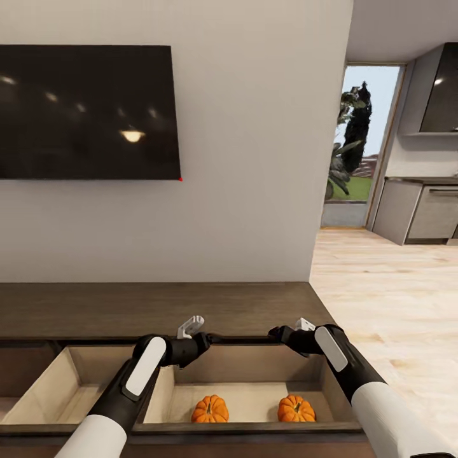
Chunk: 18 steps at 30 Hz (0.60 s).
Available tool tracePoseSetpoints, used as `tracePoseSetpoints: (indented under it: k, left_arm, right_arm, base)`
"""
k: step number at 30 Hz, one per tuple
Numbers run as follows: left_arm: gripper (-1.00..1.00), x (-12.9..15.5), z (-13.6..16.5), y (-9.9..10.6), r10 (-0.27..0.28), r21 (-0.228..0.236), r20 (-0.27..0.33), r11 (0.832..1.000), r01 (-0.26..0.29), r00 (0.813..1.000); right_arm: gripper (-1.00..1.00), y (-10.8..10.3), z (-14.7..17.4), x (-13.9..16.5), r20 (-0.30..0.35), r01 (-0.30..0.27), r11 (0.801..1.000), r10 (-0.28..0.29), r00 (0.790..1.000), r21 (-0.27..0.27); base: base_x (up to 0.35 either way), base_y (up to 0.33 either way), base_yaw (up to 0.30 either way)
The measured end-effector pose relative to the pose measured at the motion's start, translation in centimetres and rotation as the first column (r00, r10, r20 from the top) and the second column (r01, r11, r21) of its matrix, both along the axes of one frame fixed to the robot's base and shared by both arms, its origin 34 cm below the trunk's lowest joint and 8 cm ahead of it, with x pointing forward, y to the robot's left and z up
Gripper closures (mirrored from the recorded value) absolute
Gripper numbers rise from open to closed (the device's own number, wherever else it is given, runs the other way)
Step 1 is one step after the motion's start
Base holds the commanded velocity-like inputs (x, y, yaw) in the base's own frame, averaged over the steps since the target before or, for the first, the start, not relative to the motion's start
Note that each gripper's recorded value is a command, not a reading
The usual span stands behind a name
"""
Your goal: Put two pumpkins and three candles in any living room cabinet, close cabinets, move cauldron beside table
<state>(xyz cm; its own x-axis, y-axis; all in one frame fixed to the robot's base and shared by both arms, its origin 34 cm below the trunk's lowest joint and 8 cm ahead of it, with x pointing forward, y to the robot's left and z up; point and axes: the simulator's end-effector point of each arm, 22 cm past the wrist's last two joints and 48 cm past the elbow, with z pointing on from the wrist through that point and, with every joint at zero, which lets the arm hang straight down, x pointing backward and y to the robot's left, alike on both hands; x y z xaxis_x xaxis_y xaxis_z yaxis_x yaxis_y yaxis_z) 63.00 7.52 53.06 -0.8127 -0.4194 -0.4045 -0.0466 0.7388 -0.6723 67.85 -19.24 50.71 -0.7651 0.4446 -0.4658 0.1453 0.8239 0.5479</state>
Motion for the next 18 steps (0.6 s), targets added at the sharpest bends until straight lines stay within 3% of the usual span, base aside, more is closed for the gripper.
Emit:
tracePoseSetpoints:
  k: [7,13,18]
  left_arm:
    - [-1.00,0.0,1.7,-0.5,-0.033,-0.001,0.023,0.999,0.033,0.999]
    - [-1.00,-0.2,3.5,-0.9,-0.046,-0.079,-0.008,0.996,0.045,0.999]
    - [-1.00,0.0,4.7,-0.9,-0.052,-0.090,-0.014,0.995,0.050,0.999]
  right_arm:
    - [-1.00,-0.1,0.0,0.0,0.000,0.001,1.000,-0.001,1.000,0.000]
    - [-1.00,-0.1,1.1,0.3,0.000,0.001,1.000,-0.001,1.000,0.000]
    - [-1.00,-0.1,2.2,0.6,0.000,0.001,1.000,-0.001,1.000,0.001]
  base:
    - [0.000,0.000,0.000]
    - [0.000,0.000,0.000]
    - [-0.086,0.000,0.000]
